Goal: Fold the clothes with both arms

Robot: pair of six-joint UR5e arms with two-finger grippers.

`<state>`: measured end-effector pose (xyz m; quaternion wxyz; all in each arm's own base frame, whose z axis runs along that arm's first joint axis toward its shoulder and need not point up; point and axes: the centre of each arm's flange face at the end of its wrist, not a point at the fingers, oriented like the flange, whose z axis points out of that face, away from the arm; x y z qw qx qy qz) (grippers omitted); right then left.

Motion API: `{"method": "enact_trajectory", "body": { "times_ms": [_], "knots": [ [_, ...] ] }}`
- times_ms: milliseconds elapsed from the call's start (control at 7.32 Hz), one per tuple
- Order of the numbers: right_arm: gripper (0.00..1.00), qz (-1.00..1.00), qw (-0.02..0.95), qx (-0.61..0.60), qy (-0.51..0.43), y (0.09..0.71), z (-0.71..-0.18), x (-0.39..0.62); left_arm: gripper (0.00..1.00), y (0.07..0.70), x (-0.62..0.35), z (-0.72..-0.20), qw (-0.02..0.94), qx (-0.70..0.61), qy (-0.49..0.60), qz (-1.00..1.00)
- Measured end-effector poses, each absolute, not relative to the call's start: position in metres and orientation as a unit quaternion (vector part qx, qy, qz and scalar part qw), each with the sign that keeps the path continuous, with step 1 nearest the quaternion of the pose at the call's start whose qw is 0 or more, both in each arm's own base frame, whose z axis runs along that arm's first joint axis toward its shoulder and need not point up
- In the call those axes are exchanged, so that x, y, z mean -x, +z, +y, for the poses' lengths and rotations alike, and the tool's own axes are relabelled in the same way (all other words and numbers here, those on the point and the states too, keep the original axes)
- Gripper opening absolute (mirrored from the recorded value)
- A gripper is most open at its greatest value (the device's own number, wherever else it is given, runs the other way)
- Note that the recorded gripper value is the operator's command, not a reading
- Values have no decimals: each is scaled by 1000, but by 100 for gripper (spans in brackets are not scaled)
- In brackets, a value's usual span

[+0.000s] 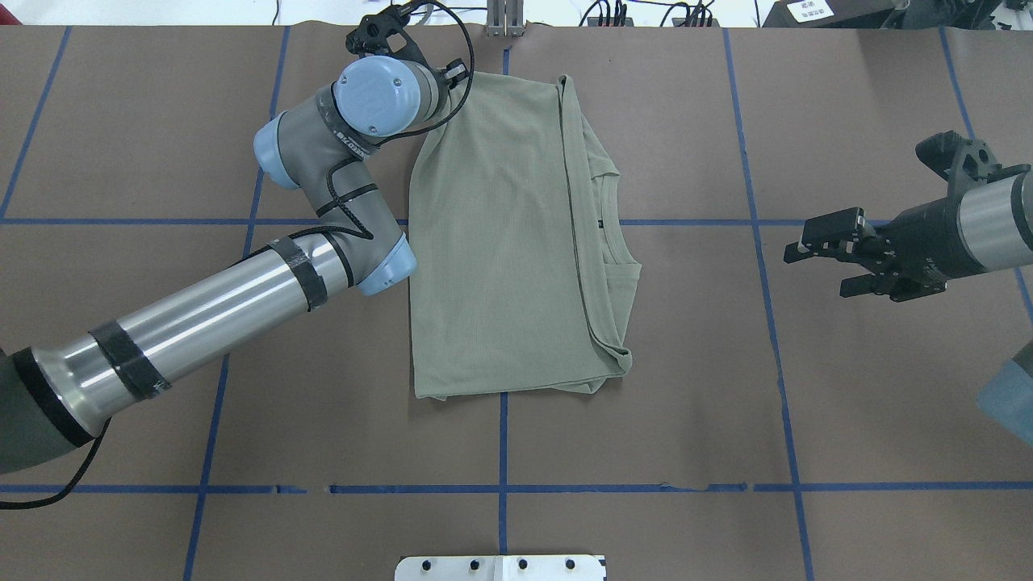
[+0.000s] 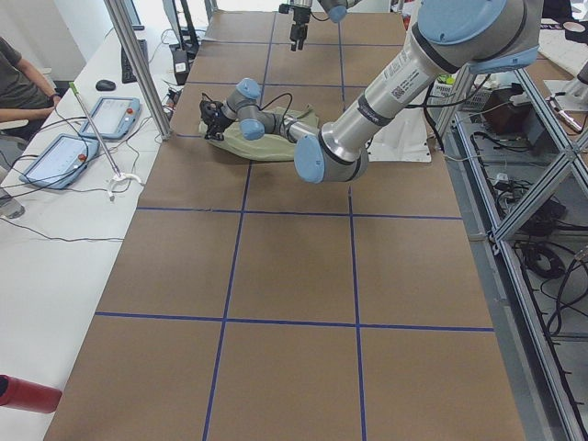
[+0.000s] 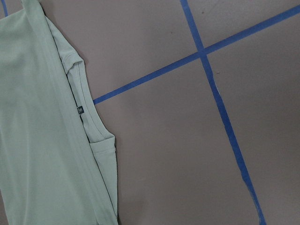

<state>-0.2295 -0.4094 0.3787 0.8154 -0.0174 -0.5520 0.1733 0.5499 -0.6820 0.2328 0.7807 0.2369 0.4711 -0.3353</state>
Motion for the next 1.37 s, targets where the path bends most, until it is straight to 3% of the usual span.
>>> {"method": "enact_trajectory", "body": {
  "times_ms": [683, 1366],
  "knots": [
    [100, -537, 825, 10, 174, 380, -408, 252, 100, 217, -514, -695, 790, -236, -281, 491],
    [100, -415, 905, -27, 89, 273, -434, 392, 100, 241, -413, -562, 819, -164, -196, 514]
  ]
}}
